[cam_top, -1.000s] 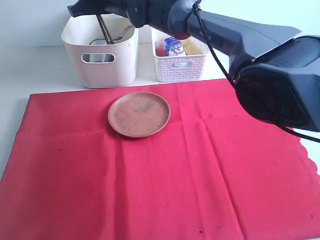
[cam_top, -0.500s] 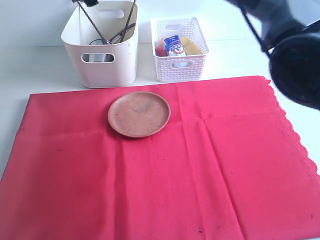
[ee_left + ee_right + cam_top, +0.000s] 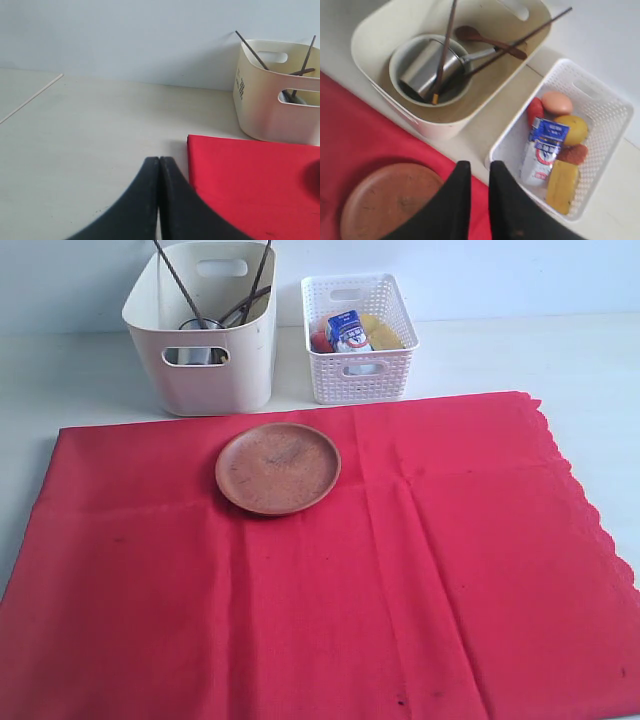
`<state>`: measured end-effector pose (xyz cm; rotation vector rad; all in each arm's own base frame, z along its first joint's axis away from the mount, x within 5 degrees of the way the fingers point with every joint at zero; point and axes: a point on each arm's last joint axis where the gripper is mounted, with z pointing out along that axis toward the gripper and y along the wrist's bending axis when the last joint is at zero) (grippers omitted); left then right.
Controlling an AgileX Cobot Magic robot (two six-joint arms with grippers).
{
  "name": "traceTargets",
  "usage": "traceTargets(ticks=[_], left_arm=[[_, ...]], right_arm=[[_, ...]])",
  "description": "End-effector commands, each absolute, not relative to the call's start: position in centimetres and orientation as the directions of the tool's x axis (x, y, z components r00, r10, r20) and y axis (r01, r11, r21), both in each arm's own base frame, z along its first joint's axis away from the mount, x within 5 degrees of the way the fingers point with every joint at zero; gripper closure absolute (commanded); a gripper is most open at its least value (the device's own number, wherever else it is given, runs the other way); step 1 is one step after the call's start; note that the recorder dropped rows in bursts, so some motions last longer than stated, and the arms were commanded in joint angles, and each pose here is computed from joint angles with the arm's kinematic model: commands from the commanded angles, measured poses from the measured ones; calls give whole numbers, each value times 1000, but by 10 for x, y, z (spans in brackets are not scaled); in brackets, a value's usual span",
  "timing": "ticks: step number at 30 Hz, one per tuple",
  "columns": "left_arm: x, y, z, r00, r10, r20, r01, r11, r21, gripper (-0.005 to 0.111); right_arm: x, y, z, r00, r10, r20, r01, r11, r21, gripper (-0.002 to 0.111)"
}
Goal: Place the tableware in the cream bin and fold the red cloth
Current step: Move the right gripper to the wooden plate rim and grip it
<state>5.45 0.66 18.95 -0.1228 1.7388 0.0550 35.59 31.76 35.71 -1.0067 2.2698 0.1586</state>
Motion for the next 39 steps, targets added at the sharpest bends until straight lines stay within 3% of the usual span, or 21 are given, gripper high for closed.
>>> traceTargets(ticks=[1,11,21,29,33,36,39], left_arm=[[55,7,190,-164,-57,-985,-117,992,-38,105],[55,7,190,-164,-57,-985,-117,992,-38,105],[55,7,190,-164,-57,-985,-117,992,-38,105],[55,7,190,-164,-57,-985,-117,992,-38,105],[55,7,190,-164,-57,-985,-117,992,-38,105],[55,7,190,-164,-57,-985,-117,992,-38,105],[55,7,190,-164,-57,-985,-117,992,-38,105]], right_arm=[[352,308,370,-513,-613,-601,-670,723,-167,108],[340,299,355,-549,-650,-526,-694,705,-147,108],[336,291,285,-577,-736,-353,-740,655,-154,108],[359,244,224,-697,-647,-307,-660,747,-77,108],[356,242,197,-698,-618,-361,-679,732,61,108],[357,246,183,-735,-491,-468,-643,723,252,108],[364,247,156,-831,-373,-412,-547,683,484,108]])
